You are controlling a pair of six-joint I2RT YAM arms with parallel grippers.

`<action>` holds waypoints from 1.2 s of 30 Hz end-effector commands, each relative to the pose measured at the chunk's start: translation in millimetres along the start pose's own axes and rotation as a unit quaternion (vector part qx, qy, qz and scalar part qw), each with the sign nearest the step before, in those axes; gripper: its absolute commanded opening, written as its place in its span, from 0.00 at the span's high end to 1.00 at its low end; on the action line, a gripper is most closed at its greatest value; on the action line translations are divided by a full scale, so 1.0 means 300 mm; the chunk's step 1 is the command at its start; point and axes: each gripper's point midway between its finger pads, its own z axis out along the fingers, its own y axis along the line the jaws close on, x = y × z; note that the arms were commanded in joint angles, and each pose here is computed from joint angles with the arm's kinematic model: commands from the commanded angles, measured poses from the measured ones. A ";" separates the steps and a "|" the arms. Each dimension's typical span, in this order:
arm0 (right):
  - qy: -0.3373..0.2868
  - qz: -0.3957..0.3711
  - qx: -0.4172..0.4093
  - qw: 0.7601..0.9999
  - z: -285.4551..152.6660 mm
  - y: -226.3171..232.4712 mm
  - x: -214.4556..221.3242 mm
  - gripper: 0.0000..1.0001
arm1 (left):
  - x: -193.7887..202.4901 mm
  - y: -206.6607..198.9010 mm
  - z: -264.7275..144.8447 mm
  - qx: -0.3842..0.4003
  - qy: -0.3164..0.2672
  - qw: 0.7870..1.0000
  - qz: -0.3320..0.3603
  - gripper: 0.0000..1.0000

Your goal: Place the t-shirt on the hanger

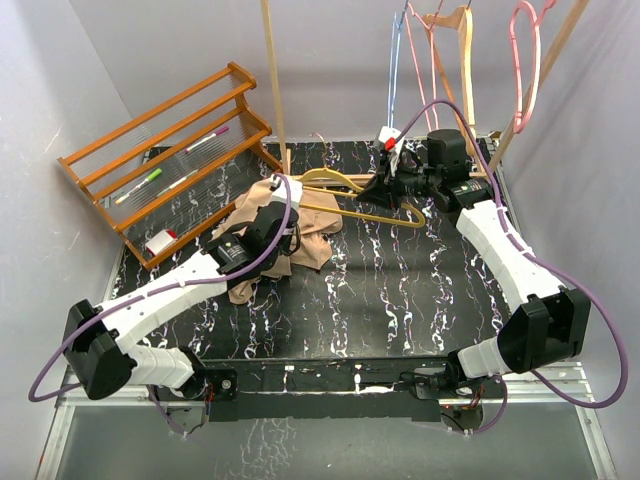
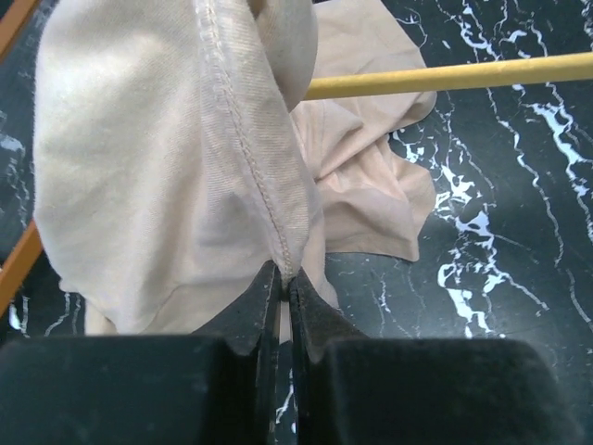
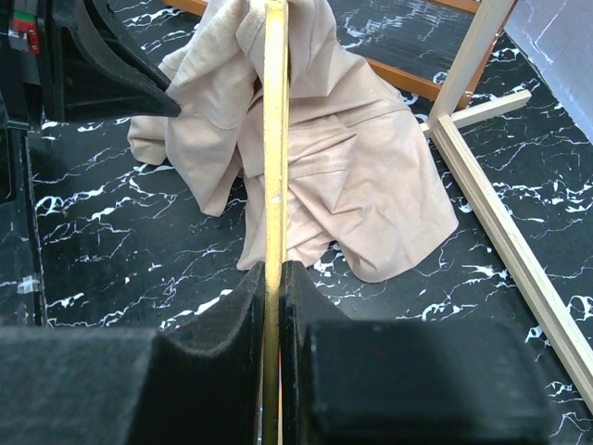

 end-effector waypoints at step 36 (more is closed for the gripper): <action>-0.075 -0.126 -0.035 0.989 -0.041 0.060 -0.145 0.92 | -0.508 0.548 -0.202 -0.080 -0.071 0.927 0.360 1.00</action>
